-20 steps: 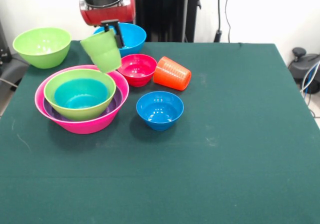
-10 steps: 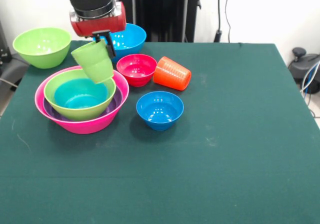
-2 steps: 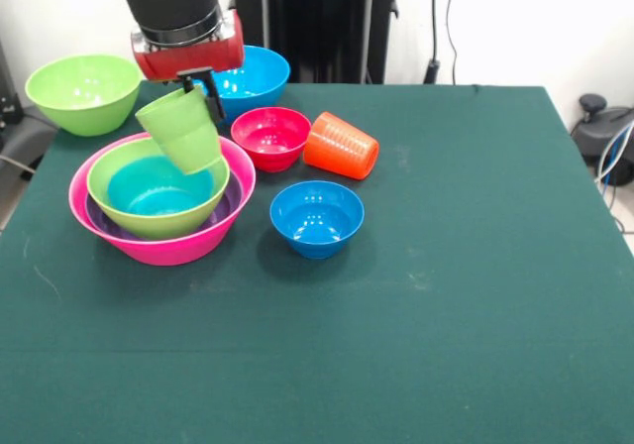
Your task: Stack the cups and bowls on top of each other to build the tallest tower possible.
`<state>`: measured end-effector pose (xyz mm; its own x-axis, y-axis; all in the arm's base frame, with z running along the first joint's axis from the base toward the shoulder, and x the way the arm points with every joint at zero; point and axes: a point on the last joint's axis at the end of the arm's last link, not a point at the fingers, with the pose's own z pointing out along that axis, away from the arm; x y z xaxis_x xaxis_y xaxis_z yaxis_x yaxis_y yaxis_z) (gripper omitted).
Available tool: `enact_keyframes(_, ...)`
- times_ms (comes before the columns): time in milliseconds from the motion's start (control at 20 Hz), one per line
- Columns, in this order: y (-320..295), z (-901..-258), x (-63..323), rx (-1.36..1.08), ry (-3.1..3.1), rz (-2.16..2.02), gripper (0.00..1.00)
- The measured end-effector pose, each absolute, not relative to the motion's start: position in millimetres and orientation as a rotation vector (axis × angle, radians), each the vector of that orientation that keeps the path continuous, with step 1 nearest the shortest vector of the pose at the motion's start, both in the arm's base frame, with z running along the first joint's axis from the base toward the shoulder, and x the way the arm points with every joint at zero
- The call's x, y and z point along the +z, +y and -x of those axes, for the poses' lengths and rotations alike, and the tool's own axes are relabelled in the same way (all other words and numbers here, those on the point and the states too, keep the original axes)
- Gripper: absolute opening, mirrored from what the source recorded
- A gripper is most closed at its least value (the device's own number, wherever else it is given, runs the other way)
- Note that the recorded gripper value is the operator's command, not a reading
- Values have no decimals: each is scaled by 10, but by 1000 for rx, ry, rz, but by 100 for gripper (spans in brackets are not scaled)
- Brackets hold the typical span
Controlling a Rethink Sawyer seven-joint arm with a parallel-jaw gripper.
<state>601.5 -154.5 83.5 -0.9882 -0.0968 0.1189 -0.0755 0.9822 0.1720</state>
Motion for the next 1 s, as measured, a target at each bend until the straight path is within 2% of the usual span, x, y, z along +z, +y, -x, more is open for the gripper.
enact_keyframes(1000,-1686,-6171,846,-247,-3006,-179,0)
